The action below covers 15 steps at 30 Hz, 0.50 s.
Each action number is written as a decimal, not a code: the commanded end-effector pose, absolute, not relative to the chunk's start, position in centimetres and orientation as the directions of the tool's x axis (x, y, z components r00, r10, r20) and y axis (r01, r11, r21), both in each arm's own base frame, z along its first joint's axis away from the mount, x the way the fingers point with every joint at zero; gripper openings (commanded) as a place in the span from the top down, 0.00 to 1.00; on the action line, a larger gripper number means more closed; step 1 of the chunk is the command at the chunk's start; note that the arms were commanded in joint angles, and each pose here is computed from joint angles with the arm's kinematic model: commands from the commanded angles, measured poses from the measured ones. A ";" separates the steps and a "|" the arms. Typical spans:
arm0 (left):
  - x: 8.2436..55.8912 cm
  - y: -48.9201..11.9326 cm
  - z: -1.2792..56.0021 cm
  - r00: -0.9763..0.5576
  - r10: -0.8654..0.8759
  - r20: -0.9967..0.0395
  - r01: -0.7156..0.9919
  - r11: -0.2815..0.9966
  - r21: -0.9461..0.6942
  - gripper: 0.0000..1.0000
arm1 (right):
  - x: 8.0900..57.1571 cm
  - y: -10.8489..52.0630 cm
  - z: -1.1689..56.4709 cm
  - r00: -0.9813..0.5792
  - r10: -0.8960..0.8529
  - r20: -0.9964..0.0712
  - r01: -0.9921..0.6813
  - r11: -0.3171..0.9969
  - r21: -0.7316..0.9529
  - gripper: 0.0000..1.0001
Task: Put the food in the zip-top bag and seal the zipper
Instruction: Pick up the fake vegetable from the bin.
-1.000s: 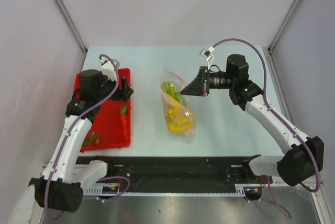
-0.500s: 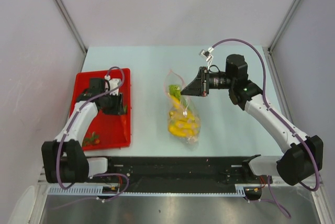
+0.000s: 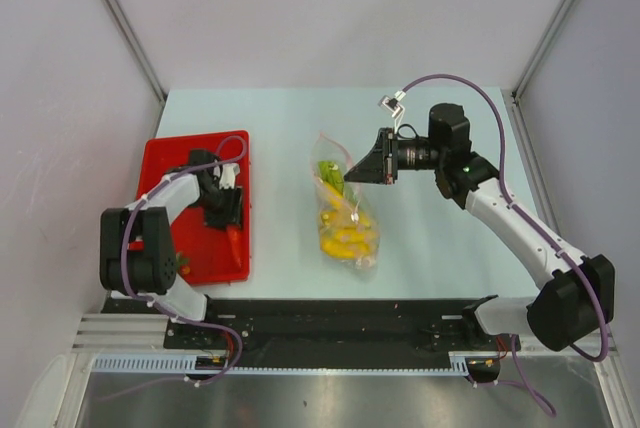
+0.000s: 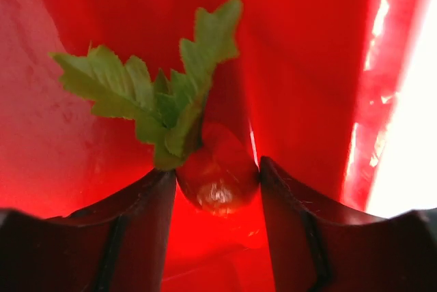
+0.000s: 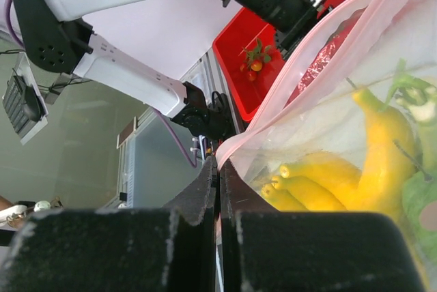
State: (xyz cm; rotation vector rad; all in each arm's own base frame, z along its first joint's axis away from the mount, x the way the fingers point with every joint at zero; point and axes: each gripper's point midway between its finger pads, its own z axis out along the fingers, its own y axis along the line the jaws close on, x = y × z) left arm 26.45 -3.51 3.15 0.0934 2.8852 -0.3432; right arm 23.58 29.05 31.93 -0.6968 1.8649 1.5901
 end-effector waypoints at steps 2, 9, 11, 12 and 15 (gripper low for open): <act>28.7 -2.6 5.0 -0.956 -0.020 -0.291 0.045 0.976 -0.214 0.52 | 23.7 29.3 34.0 -0.634 -0.008 -0.773 -0.768 0.124 0.628 1.00; 33.3 -2.9 19.7 -0.702 -0.031 -0.711 0.144 0.972 -0.185 0.87 | 23.2 29.6 33.9 -0.626 -0.013 -0.780 -0.776 0.113 0.621 1.00; 34.1 -5.0 27.2 -0.495 -0.065 -0.866 0.231 0.952 -0.203 0.87 | 23.0 29.9 33.7 -0.627 -0.016 -0.779 -0.775 0.110 0.622 1.00; 34.0 -6.0 29.5 -0.430 -0.081 -0.899 0.271 0.938 -0.215 0.87 | 23.1 29.9 33.6 -0.629 -0.015 -0.777 -0.773 0.111 0.624 1.00; 32.2 -11.0 37.1 -0.210 -0.188 -0.959 0.430 0.864 -0.263 0.85 | 23.0 30.0 33.6 -0.629 -0.014 -0.777 -0.773 0.111 0.624 1.00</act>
